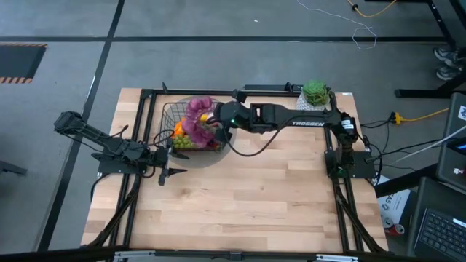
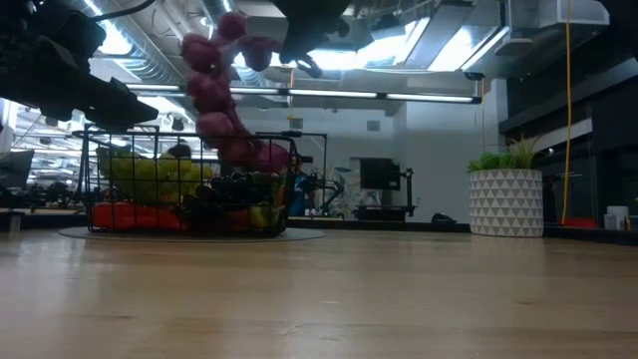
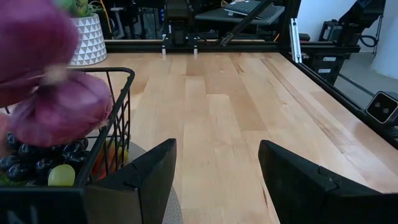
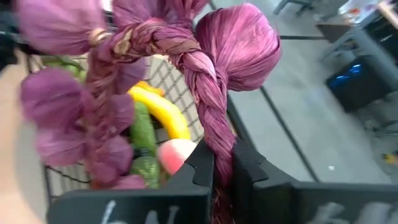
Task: Build produce basket
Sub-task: Put the purple garlic into the wire basket
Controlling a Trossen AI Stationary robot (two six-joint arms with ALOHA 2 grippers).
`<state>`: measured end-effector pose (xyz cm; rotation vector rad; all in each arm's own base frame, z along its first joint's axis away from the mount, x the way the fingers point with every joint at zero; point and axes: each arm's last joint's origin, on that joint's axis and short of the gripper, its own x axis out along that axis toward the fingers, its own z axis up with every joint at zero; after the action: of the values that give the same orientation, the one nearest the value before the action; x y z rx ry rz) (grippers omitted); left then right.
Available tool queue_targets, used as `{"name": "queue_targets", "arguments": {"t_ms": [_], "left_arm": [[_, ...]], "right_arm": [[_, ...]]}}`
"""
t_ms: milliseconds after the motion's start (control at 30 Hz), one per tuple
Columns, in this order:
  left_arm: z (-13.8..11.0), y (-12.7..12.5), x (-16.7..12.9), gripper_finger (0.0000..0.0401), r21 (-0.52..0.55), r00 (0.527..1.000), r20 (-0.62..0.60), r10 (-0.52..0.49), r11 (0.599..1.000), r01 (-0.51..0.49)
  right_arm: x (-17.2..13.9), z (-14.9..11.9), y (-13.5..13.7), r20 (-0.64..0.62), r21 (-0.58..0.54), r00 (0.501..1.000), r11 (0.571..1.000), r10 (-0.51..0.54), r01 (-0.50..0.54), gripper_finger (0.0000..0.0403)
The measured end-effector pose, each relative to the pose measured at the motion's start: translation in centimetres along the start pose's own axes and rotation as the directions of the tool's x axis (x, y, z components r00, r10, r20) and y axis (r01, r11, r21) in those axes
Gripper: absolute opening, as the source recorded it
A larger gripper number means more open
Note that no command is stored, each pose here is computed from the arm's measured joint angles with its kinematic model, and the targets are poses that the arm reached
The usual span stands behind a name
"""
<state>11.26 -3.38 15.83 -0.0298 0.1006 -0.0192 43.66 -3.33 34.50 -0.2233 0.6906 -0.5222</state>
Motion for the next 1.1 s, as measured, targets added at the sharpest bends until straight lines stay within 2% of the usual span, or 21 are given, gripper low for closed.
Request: {"name": "queue_targets", "arguments": {"t_ms": [200, 400, 533, 667, 933, 1100], "left_arm": [[0.0, 0.0, 0.0, 0.0225, 0.0, 1.0, 0.0, 0.0, 1.0, 0.0], [0.0, 0.0, 0.0, 0.0225, 0.0, 1.0, 0.0, 0.0, 1.0, 0.0], [0.0, 0.0, 0.0, 0.0225, 0.0, 1.0, 0.0, 0.0, 1.0, 0.0], [0.0, 0.0, 0.0, 0.0225, 0.0, 1.0, 0.0, 0.0, 1.0, 0.0], [0.0, 0.0, 0.0, 0.0225, 0.0, 1.0, 0.0, 0.0, 1.0, 0.0], [0.0, 0.0, 0.0, 0.0225, 0.0, 1.0, 0.0, 0.0, 1.0, 0.0]], "right_arm": [[0.1, 0.0, 0.3, 0.002, 0.048, 0.995, 0.994, 0.097, -0.097, 0.0015], [2.2, -0.8, 1.6, -0.035, 0.045, 0.994, 0.994, 0.1, -0.098, 0.0015], [4.0, -1.0, 2.5, -0.012, 0.078, 0.995, 0.992, 0.097, -0.095, 0.0015], [6.1, -1.6, 3.5, -0.008, 0.059, 0.996, 0.994, 0.093, -0.092, 0.0015], [9.5, -3.3, 4.1, -0.054, 0.034, 0.994, 0.995, 0.099, -0.098, 0.002], [9.9, -3.5, 3.7, -0.065, 0.033, 0.994, 0.995, 0.093, -0.091, 0.0022]]}}
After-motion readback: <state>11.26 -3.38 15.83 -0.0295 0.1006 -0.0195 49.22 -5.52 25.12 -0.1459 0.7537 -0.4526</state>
